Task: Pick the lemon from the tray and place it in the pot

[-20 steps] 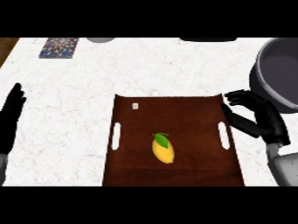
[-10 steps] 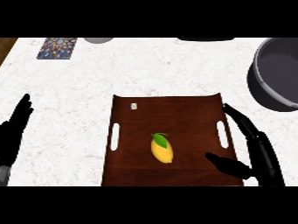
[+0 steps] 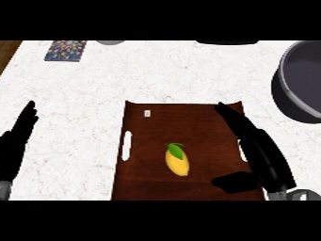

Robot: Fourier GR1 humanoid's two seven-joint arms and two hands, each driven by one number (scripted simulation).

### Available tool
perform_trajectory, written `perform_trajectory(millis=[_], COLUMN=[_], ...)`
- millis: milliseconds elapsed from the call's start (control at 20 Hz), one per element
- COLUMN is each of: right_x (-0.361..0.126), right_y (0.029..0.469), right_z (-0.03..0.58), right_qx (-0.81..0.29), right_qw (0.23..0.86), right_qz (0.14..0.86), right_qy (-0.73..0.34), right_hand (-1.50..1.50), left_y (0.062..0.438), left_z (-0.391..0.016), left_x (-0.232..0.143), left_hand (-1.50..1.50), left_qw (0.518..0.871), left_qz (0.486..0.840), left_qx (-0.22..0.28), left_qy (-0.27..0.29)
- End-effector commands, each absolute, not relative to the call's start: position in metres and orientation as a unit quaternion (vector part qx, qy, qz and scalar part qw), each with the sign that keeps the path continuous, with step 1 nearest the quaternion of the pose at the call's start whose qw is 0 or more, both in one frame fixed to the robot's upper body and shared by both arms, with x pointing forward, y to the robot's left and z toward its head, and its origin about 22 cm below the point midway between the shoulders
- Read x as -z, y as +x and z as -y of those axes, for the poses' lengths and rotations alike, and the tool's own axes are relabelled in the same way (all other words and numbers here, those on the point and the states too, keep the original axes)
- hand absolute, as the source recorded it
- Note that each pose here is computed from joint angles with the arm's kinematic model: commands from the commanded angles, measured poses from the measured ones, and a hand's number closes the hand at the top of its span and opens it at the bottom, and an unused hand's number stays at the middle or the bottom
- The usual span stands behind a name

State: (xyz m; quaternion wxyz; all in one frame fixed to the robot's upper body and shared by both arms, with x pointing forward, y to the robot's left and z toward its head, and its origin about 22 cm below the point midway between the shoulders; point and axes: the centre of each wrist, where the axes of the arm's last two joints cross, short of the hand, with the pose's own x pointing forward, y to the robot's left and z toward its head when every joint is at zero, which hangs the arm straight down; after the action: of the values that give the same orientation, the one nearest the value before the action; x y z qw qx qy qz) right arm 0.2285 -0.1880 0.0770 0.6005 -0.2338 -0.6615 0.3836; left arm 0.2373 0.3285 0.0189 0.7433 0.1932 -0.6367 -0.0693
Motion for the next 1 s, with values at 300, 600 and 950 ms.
perform_trajectory(millis=[300, 600, 950], right_x=[-0.106, -0.118, -0.101], right_y=[0.253, 0.274, 0.279], right_z=[0.113, 0.079, 0.058], right_qx=[-0.573, -0.602, -0.616], right_qw=[0.635, 0.658, 0.657], right_qz=[0.463, 0.405, 0.377], right_qy=[-0.231, -0.201, -0.217], right_hand=[-1.50, -1.50, -1.50], left_y=[0.242, 0.237, 0.240], left_z=[-0.333, -0.322, -0.333], left_x=[-0.023, -0.016, -0.032], left_hand=[0.00, 0.00, 0.00], left_qw=[0.746, 0.750, 0.746], left_qz=[0.633, 0.629, 0.632], left_qx=[0.073, 0.061, 0.071], left_qy=[0.191, 0.196, 0.196])
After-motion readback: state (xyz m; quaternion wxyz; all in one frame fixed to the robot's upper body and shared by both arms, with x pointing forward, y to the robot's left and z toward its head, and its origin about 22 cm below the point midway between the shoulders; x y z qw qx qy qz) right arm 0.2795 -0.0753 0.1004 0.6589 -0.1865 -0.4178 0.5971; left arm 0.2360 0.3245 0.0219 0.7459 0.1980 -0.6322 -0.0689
